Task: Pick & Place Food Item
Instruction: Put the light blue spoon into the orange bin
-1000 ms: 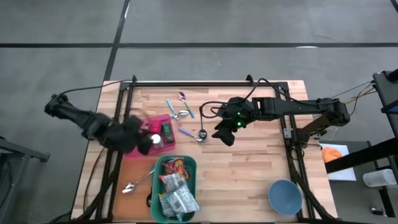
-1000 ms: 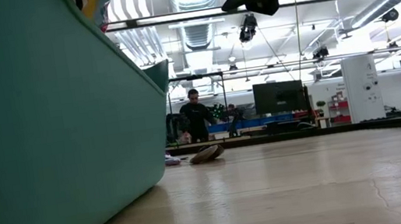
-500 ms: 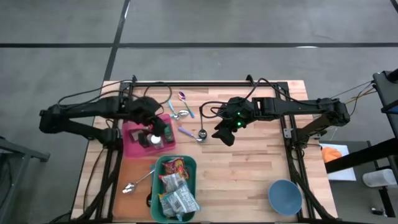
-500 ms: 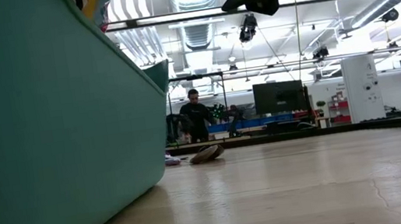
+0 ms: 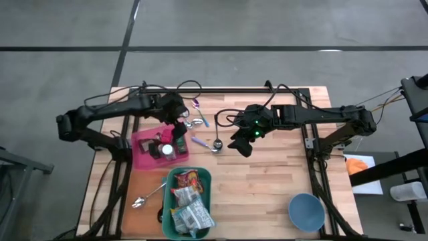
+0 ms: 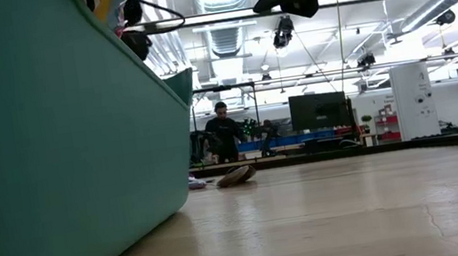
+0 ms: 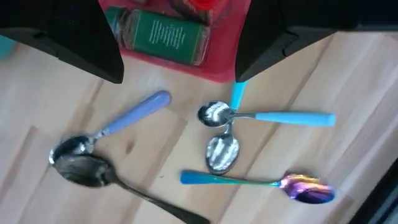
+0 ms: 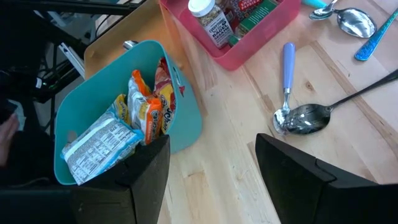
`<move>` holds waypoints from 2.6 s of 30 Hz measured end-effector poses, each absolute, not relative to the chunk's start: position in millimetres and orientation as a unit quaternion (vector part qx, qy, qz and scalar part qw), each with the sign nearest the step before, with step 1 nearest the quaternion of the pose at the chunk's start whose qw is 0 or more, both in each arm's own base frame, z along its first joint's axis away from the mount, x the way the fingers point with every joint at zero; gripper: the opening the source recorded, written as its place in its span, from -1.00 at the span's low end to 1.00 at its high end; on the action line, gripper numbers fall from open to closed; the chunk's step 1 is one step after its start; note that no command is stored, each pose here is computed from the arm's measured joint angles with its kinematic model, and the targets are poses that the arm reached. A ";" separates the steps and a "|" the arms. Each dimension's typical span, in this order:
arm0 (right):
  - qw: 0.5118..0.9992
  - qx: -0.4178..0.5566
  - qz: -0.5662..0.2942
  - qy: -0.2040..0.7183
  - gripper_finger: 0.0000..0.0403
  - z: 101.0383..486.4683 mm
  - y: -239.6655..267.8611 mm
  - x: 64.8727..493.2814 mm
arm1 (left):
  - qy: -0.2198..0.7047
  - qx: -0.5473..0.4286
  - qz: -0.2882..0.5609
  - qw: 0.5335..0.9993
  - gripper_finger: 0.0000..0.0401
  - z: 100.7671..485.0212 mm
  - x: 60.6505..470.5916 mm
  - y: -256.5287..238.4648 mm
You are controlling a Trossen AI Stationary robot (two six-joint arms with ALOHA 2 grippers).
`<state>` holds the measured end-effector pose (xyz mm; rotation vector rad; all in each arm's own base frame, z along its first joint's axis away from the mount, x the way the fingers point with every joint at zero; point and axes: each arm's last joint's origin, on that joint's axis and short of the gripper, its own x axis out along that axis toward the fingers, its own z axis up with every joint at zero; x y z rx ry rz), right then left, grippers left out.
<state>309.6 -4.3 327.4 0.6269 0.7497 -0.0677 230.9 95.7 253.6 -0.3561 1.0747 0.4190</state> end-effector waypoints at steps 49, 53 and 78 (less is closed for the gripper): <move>0.882 0.301 -0.033 0.360 0.16 327.5 -4.3 309.6 | 0.522 -0.183 0.198 0.809 0.54 203.2 270.1 159.1; 0.882 0.301 -0.032 0.360 0.16 327.5 -4.3 309.6 | 0.517 -0.186 0.204 0.810 0.54 206.1 269.1 163.5; 0.860 0.362 -0.065 0.354 0.16 327.5 -7.2 309.6 | 0.548 -0.207 0.208 0.783 0.54 197.7 259.7 160.9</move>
